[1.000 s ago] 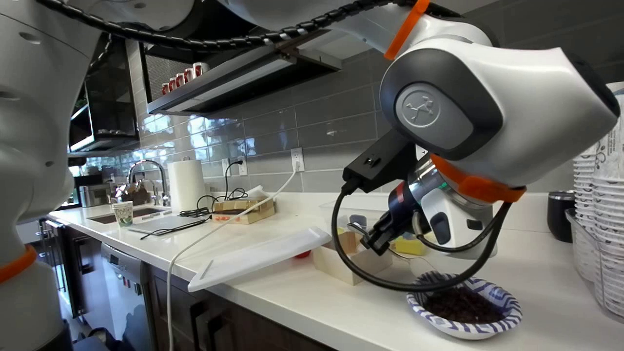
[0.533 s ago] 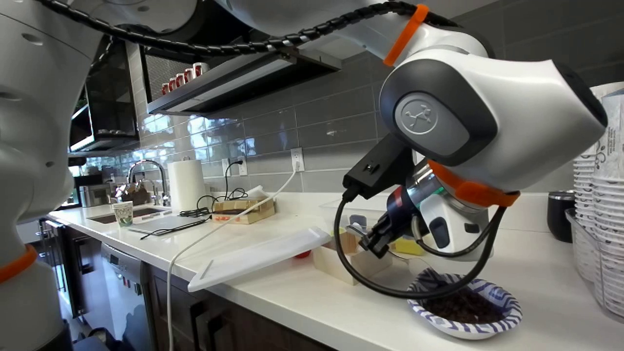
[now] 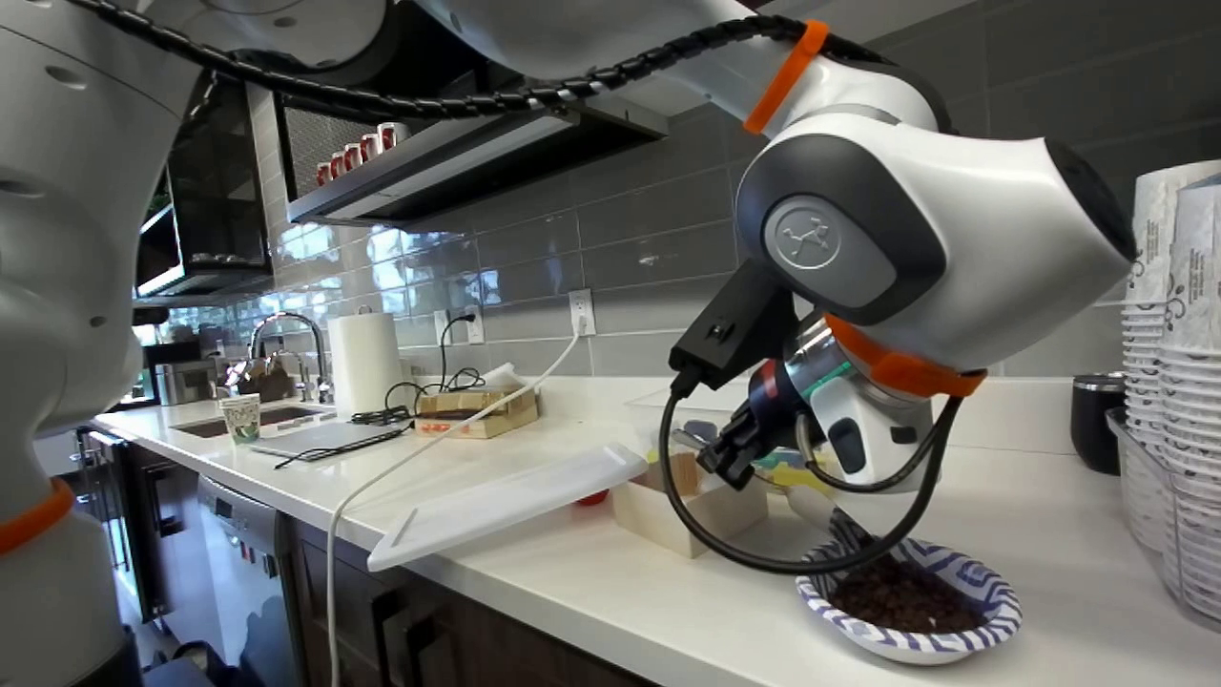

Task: Use the cake slicer to stir in the bowl

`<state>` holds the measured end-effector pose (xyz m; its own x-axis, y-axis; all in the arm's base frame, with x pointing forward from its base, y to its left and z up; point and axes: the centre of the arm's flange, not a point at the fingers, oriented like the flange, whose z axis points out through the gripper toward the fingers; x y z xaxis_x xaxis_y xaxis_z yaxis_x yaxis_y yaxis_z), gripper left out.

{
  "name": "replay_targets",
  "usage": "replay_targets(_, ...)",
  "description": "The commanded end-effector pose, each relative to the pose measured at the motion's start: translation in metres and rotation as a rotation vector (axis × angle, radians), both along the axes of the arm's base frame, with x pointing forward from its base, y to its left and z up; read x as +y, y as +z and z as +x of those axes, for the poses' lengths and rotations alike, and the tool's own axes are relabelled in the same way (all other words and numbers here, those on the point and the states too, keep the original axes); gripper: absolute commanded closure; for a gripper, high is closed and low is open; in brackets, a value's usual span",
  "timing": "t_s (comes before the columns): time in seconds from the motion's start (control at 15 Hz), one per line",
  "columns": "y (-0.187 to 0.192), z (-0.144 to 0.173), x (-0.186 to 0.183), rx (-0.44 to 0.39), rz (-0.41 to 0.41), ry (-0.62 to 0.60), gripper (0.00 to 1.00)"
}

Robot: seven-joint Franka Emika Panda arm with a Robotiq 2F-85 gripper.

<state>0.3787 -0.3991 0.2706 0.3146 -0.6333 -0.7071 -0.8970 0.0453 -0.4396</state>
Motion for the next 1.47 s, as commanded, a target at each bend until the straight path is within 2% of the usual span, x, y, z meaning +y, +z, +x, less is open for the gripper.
replay_targets(0.0,0.012,0.008,0.013,-0.018,0.040,0.018,0.99)
replay_targets(0.53,0.015,-0.006,0.007,0.076,0.168,0.006,0.99)
replay_targets(1.0,-0.013,-0.038,-0.021,0.136,0.252,-0.054,0.99)
replay_targets(1.13,-0.021,-0.046,-0.031,0.130,0.244,-0.074,0.99)
replay_targets(1.4,-0.007,-0.042,-0.037,0.093,0.156,-0.103,0.99)
